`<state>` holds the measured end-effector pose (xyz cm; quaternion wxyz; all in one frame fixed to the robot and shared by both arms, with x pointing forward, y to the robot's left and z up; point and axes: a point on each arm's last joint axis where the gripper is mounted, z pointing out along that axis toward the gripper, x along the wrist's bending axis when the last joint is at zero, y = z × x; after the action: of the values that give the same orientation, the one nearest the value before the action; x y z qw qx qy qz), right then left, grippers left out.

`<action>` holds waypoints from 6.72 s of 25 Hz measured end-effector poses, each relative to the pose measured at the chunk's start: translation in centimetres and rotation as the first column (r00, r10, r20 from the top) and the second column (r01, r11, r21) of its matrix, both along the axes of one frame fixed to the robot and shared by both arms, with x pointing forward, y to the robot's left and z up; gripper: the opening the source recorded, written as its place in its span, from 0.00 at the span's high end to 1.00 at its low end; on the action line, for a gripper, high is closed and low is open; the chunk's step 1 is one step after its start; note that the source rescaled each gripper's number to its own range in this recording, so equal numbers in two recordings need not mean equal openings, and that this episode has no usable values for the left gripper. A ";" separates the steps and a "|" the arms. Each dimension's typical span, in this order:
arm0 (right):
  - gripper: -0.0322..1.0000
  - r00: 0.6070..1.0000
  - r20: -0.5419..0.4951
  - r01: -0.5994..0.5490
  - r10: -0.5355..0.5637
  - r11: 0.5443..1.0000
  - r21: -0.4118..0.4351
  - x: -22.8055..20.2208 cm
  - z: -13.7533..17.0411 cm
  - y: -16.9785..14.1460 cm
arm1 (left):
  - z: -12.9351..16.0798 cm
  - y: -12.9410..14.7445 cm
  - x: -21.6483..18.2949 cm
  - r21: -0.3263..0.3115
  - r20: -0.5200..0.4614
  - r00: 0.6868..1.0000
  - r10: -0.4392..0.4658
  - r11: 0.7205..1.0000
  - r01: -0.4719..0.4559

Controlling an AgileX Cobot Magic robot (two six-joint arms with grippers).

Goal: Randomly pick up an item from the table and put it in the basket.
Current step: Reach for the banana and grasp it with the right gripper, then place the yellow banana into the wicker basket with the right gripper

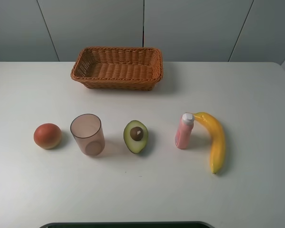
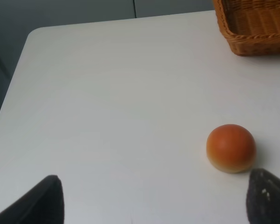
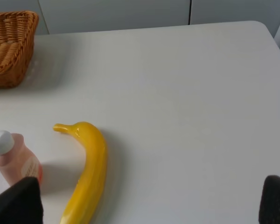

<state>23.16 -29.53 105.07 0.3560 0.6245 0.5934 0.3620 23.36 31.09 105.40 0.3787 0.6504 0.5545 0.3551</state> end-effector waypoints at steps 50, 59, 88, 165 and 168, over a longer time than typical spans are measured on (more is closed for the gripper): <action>0.00 1.000 0.002 0.000 0.000 1.000 0.000 0.0 0.0 0.0 | 0.0 0.0 0.0 0.002 0.000 1.000 -0.001 1.000 0.001; 0.00 1.000 -0.005 -0.022 0.022 0.998 -0.062 1.2 5.9 -0.2 | 0.0 0.0 0.0 0.002 0.000 1.000 -0.001 1.000 0.001; 0.00 0.592 -0.777 -0.216 0.216 0.971 0.105 27.0 -4.1 4.3 | 0.0 0.0 0.0 0.002 0.000 1.000 -0.001 1.000 0.001; 0.96 0.711 -0.661 -0.379 0.241 0.923 -0.070 38.8 -3.0 6.1 | 0.0 0.0 0.0 0.000 0.000 1.000 0.000 1.000 0.000; 0.96 0.753 -0.570 -0.489 0.328 0.858 -0.154 40.1 -0.2 6.8 | 0.0 0.0 0.0 0.000 0.000 1.000 0.000 1.000 0.000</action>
<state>63.29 -22.70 104.86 0.1798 0.4923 0.8374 0.1549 23.36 31.09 105.40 0.3786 0.6504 0.5545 0.3551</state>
